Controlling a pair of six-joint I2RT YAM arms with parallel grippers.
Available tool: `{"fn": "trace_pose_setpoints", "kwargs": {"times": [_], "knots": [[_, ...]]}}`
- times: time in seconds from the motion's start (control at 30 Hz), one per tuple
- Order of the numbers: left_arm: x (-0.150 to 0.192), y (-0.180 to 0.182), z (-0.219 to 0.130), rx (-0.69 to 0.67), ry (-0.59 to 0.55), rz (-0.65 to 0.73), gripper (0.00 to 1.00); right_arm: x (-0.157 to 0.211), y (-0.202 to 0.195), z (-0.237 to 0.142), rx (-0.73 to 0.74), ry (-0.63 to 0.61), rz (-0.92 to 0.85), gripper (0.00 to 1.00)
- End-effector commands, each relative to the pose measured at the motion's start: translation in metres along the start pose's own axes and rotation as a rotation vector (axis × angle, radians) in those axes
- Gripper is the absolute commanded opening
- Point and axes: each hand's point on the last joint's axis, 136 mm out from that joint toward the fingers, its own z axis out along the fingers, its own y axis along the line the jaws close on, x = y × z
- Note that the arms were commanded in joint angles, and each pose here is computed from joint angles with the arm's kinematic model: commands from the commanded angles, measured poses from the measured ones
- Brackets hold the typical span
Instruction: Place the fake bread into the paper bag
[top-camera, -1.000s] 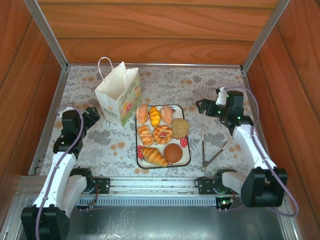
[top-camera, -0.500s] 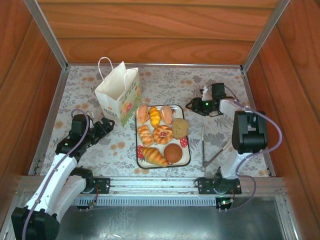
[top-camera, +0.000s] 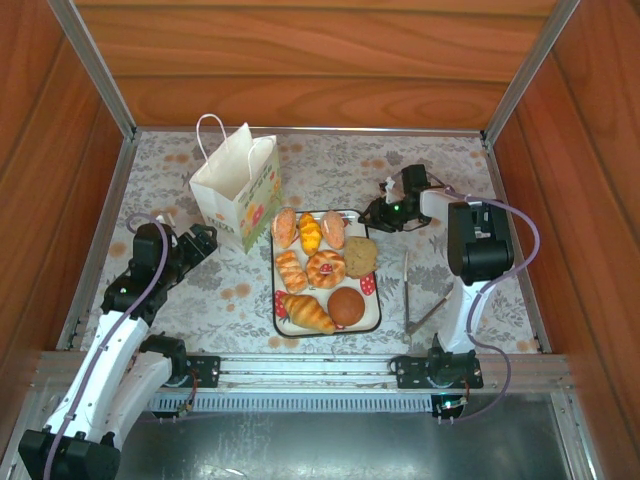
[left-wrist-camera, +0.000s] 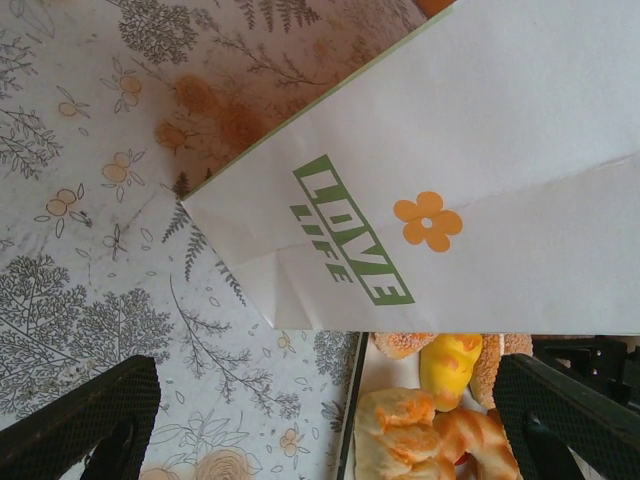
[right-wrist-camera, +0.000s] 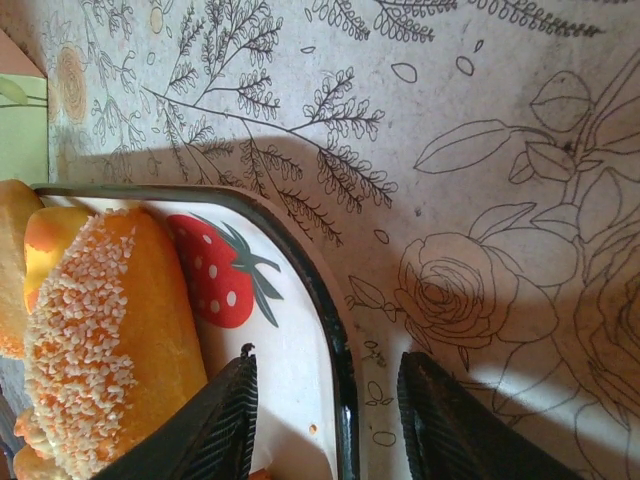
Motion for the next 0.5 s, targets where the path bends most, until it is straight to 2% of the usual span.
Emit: {"fn": "trace_pose_setpoints", "kwargs": {"times": [0.0,0.47], "knots": [[-0.003,0.003,-0.004,-0.027,-0.013,0.018,0.92,0.009,-0.003,0.009,0.013,0.048,0.001,0.41],[-0.017,0.003,-0.015,-0.054,-0.071,0.061,0.94,0.005,-0.01,0.011,0.049,0.045,-0.013,0.23]]}}
